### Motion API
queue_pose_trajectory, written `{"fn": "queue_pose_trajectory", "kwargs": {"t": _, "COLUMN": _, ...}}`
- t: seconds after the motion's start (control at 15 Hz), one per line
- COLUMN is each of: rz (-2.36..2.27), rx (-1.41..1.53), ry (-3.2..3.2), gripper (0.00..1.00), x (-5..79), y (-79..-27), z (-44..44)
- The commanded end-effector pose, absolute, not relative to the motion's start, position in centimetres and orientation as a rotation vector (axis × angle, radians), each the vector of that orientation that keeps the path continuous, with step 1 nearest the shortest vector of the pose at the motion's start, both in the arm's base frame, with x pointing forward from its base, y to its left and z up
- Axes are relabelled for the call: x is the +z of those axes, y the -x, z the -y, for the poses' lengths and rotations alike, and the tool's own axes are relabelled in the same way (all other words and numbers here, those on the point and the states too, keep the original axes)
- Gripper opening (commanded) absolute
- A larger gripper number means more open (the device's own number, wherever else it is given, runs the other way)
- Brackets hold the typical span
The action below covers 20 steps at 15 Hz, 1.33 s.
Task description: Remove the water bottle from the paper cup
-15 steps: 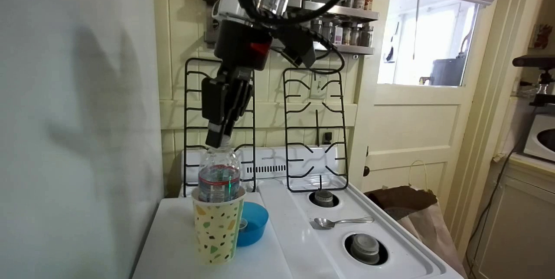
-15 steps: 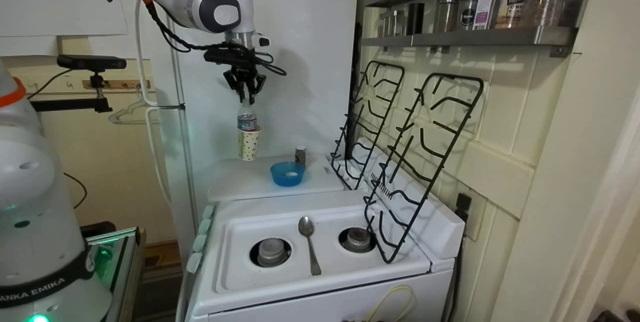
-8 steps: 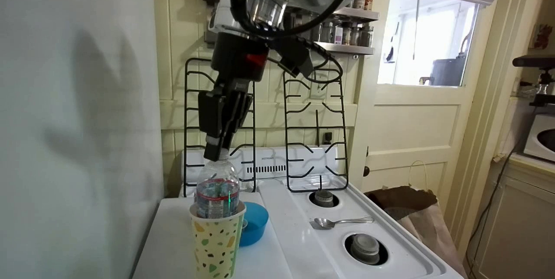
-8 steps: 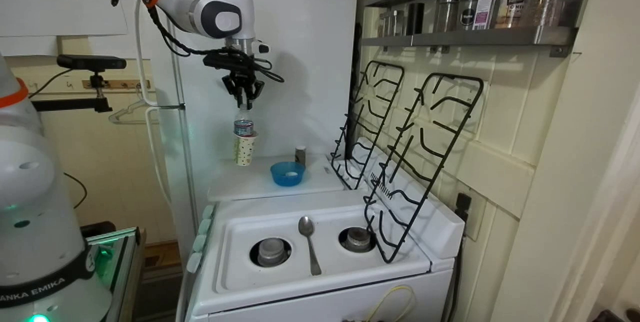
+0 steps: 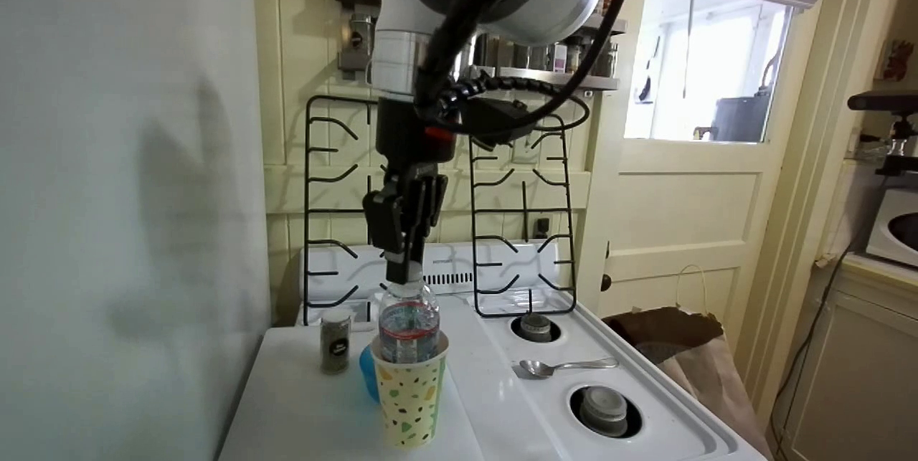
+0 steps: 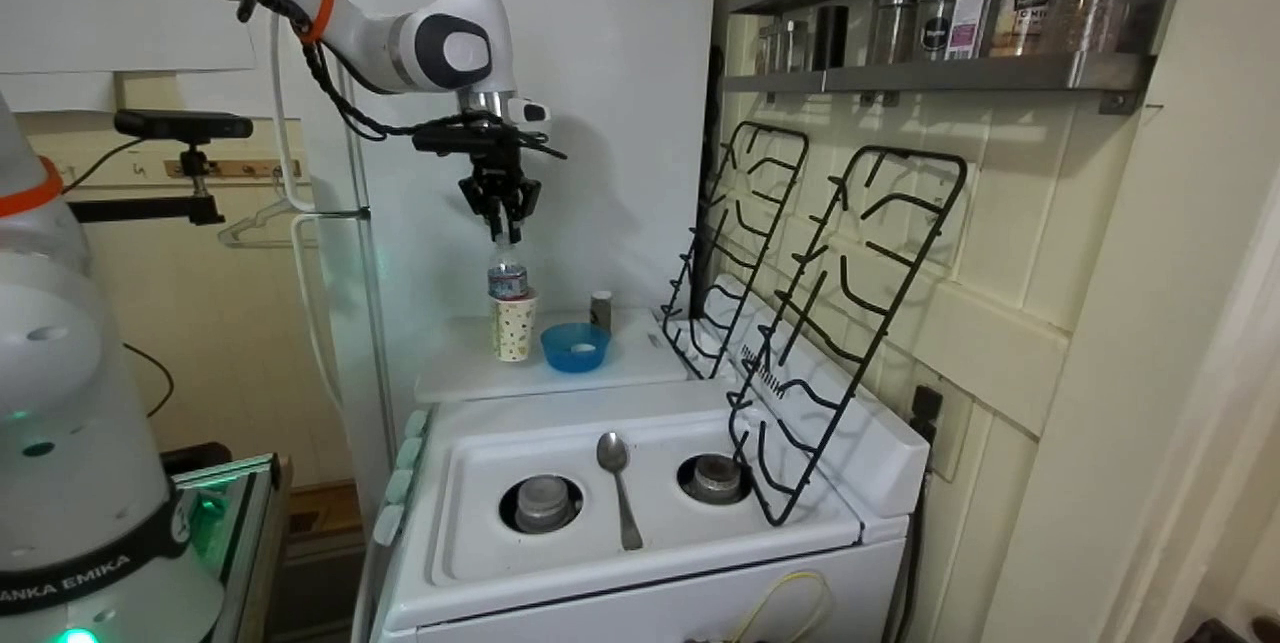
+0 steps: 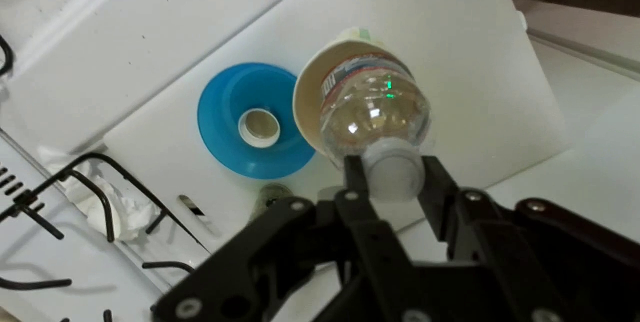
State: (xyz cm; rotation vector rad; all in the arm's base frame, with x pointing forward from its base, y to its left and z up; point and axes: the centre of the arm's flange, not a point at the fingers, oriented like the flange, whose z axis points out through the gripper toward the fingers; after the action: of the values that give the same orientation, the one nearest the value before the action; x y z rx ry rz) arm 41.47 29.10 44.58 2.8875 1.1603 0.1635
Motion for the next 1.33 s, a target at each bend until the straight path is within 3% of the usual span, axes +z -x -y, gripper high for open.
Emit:
{"fn": "queue_pose_trajectory", "kwargs": {"t": 0.0, "rz": -1.071, "rx": 0.031, "ry": -2.810, "gripper": 0.08, "x": 43.2, "y": -41.0, "z": -27.7}}
{"fn": "queue_pose_trajectory", "kwargs": {"t": 1.27, "rz": -1.027, "rx": -0.245, "ry": -2.625, "gripper": 0.08, "x": 41.7, "y": -39.8, "z": -24.1}}
